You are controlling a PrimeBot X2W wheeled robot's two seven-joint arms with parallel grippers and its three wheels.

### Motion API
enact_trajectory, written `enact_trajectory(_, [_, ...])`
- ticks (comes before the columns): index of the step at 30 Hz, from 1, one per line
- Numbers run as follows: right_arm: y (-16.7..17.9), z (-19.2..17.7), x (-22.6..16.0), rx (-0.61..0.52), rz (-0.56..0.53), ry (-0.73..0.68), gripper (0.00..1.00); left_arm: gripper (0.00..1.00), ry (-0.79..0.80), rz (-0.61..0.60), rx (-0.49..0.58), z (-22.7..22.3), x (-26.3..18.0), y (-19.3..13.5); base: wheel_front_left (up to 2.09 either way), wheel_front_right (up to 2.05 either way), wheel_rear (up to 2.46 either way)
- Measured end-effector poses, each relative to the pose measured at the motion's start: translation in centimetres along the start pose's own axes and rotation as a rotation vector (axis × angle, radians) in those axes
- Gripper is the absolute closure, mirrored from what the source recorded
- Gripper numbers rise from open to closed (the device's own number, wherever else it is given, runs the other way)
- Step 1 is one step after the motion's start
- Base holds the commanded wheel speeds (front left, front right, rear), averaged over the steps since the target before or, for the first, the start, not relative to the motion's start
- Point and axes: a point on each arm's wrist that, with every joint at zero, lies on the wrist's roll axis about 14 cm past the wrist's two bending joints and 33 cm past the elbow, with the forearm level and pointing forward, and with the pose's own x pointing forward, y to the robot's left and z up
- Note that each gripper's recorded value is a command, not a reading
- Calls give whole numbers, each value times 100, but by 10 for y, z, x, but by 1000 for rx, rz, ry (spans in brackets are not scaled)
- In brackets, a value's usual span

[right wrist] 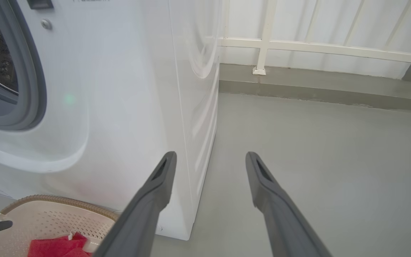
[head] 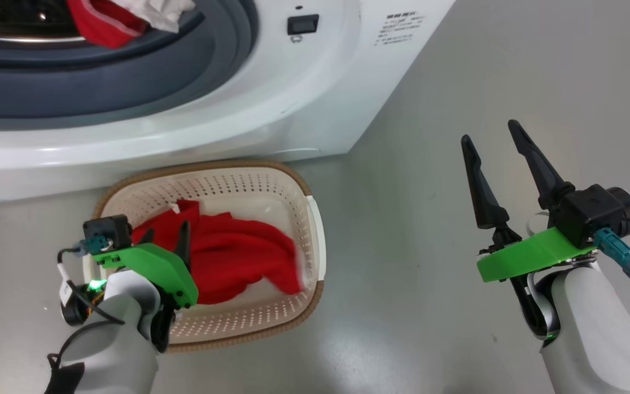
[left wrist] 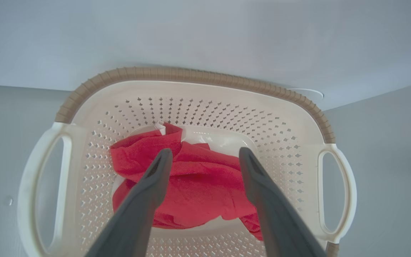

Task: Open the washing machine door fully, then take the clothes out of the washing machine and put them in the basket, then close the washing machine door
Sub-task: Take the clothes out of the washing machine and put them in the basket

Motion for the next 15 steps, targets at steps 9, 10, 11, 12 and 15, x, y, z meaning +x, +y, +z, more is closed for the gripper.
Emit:
enact_trajectory(9, [6, 21, -3, -52, 17, -43, 0, 0, -197, -35, 28, 53, -23, -5, 0, 0, 0])
enact_trajectory(10, [6, 24, -4, -56, 16, -48, 0, 0, -217, -42, 23, 57, -28, -6, 0, 0, 0])
enact_trajectory(11, [6, 26, -6, -58, 14, -51, 0, 0, -240, -50, 23, 62, -32, -8, 0, 0, 0])
enact_trajectory(12, [6, 28, -7, -59, 12, -55, 0, 0, -266, -57, 20, 67, -37, -9, 0, 0, 0])
enact_trajectory(15, [8, 31, -13, -55, 15, -58, 0, 0, -354, -74, 8, 86, -55, -12, 0, 0, 0])
